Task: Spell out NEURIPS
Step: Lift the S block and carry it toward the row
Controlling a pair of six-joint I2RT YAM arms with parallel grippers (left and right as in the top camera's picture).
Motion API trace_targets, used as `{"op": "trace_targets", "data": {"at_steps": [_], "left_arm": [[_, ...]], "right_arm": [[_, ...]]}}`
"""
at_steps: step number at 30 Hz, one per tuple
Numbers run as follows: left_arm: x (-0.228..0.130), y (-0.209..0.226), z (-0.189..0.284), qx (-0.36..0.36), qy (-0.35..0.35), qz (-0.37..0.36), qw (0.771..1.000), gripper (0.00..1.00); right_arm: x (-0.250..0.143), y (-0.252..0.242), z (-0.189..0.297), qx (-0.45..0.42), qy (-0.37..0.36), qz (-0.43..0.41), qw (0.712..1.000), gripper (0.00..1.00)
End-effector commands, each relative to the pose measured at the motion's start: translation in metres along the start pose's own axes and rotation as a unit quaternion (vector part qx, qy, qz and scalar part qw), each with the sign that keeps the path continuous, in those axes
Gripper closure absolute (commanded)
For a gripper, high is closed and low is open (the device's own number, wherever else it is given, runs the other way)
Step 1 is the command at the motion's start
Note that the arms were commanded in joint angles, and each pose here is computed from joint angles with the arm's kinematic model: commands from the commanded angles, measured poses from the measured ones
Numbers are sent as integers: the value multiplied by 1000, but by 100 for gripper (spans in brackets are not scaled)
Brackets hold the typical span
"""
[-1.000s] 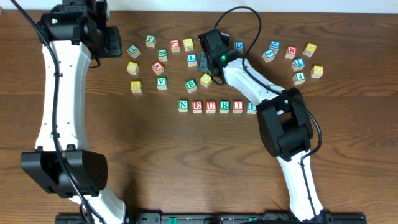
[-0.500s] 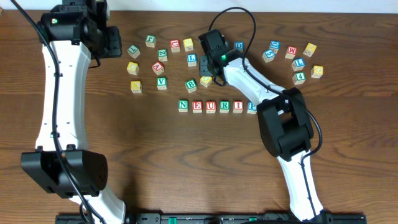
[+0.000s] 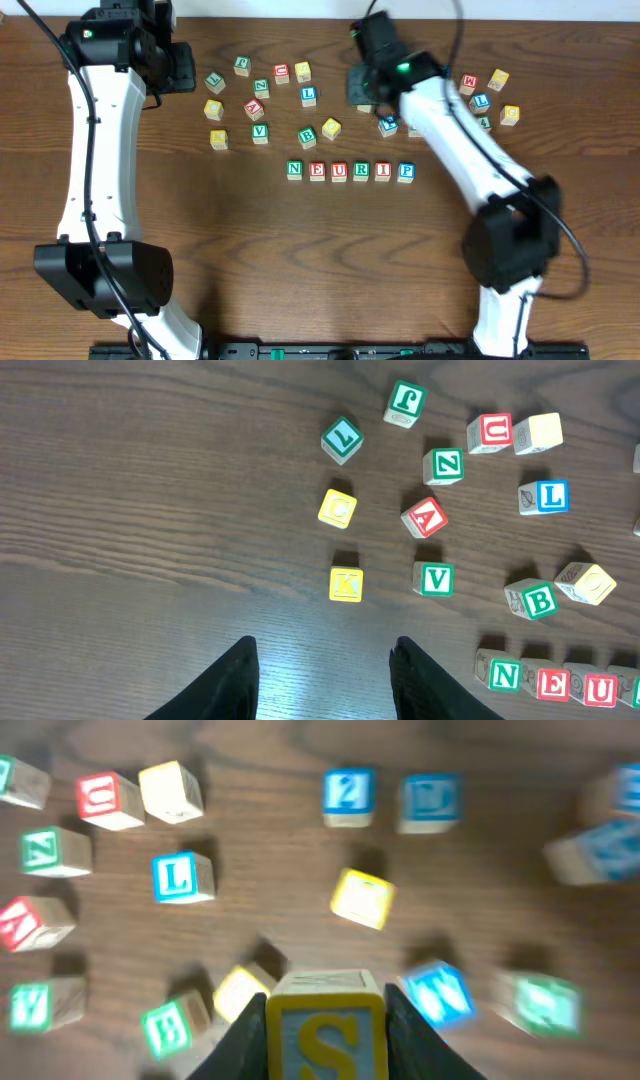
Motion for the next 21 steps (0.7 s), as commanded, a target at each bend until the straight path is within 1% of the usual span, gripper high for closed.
{"op": "trace_targets", "data": {"at_steps": [1, 5, 10, 15, 21], "left_arm": [[3, -1, 4, 3, -8, -1, 1000, 58], [3, -1, 4, 3, -8, -1, 1000, 58], [3, -1, 4, 3, -8, -1, 1000, 57], [3, -1, 4, 3, -8, -1, 1000, 57], [3, -1, 4, 3, -8, -1, 1000, 57]], "right_arm": [[8, -19, 39, -13, -7, 1, 1000, 78], [-6, -50, 59, -52, 53, -11, 997, 78], [-25, -90, 62, -108, 134, -34, 984, 75], [-41, -118, 45, -136, 174, -55, 974, 75], [-71, -127, 11, -142, 200, -56, 968, 76]]}}
Point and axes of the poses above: each gripper's point midway between its finger pads, its own z axis back along the fingers, its own y axis along the line the jaws close on, x = y × z, the point moved 9 cm from there along z, back along the fingers, and after that the axes turned 2 degrees about -z, right-handed, at the moved point
